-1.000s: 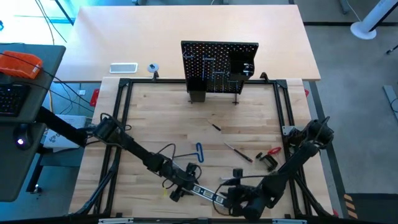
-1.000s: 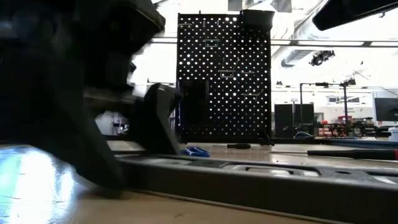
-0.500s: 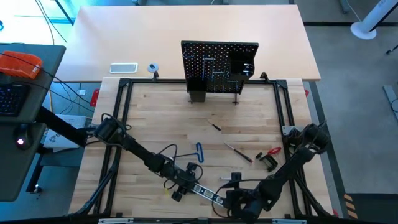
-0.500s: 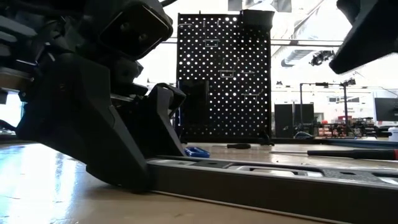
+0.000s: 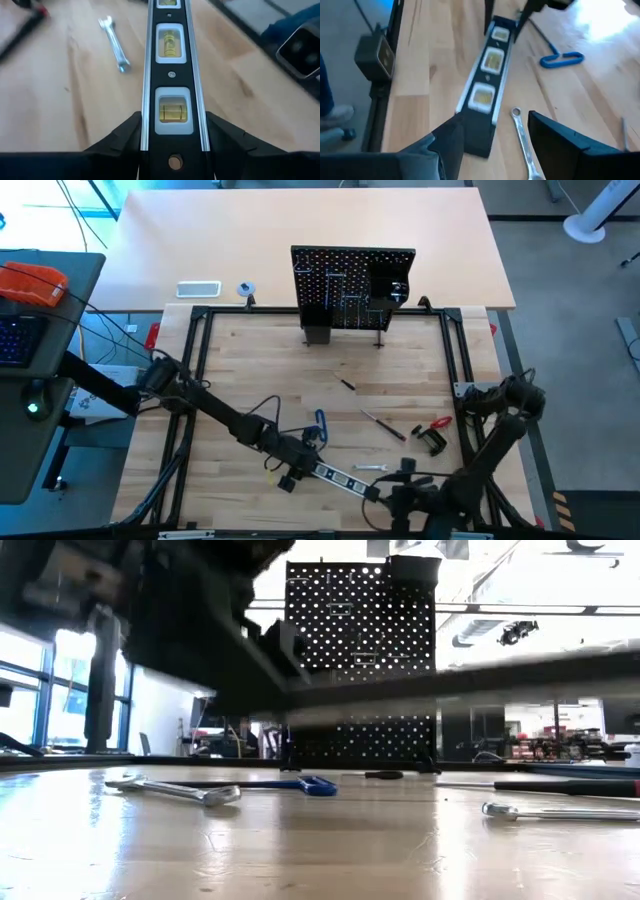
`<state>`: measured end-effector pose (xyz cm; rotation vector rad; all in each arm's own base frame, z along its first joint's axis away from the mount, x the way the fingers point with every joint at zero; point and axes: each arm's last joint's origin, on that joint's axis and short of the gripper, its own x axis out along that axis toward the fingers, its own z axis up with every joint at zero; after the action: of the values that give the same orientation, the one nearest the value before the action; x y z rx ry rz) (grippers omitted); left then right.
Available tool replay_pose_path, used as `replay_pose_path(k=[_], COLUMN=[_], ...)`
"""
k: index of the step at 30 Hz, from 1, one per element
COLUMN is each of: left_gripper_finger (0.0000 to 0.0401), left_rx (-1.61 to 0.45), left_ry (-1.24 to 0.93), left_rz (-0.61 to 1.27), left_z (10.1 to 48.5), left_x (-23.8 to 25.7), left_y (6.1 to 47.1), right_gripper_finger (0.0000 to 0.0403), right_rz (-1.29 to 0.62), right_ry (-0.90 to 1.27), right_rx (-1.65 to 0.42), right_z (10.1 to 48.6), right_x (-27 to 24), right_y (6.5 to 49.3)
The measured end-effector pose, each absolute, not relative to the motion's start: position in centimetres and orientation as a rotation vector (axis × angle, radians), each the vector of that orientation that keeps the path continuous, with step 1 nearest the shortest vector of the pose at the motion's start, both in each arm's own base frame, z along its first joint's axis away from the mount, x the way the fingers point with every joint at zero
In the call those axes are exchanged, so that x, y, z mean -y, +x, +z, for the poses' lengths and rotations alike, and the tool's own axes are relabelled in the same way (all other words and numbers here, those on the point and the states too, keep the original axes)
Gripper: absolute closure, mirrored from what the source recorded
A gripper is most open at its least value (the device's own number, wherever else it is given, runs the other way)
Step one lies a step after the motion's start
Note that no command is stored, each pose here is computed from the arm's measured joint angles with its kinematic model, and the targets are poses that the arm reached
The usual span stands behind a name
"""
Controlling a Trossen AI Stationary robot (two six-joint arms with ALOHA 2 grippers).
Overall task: Hang tools onto peg board
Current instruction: Put the spirit level tool on the pegboard
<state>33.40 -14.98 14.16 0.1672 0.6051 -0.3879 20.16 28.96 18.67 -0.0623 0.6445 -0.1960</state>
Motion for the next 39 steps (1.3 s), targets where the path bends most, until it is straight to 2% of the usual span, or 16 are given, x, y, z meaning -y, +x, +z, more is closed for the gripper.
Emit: replay_pose_path(k=[6, 13, 16, 20, 28, 39], left_gripper_finger=[0.0235, 0.0235, 0.0235, 0.0235, 0.0235, 0.0235], left_rx=[-0.502, -0.446, -0.411, -0.383, -0.296, -0.178], left_ry=[0.174, 0.299, 0.326, 0.347, 0.384, 0.394], left_rz=[-0.334, -0.114, -0.041, 0.037, 0.133, 0.162], left_z=[17.5, 20.0, 20.8, 21.5, 22.4, 23.7], left_x=[13.5, 12.4, 12.2, 11.9, 12.3, 13.1], left_y=[33.5, 32.9, 32.8, 32.7, 32.8, 32.7], right_gripper_finger=[0.0194, 0.0194, 0.0194, 0.0194, 0.0194, 0.0195], right_rz=[-0.295, -0.386, -0.408, -0.434, -0.522, -0.676], right_ry=[-0.010, 0.093, 0.129, 0.149, 0.147, 0.161], right_rx=[-0.546, -0.276, -0.223, -0.201, 0.038, 0.057], right_z=[18.7, 19.2, 19.2, 19.3, 19.9, 19.9], right_x=[-29.1, -28.7, -28.2, -27.7, -25.9, -22.9], right_y=[17.5, 14.7, 14.6, 15.0, 18.2, 22.1])
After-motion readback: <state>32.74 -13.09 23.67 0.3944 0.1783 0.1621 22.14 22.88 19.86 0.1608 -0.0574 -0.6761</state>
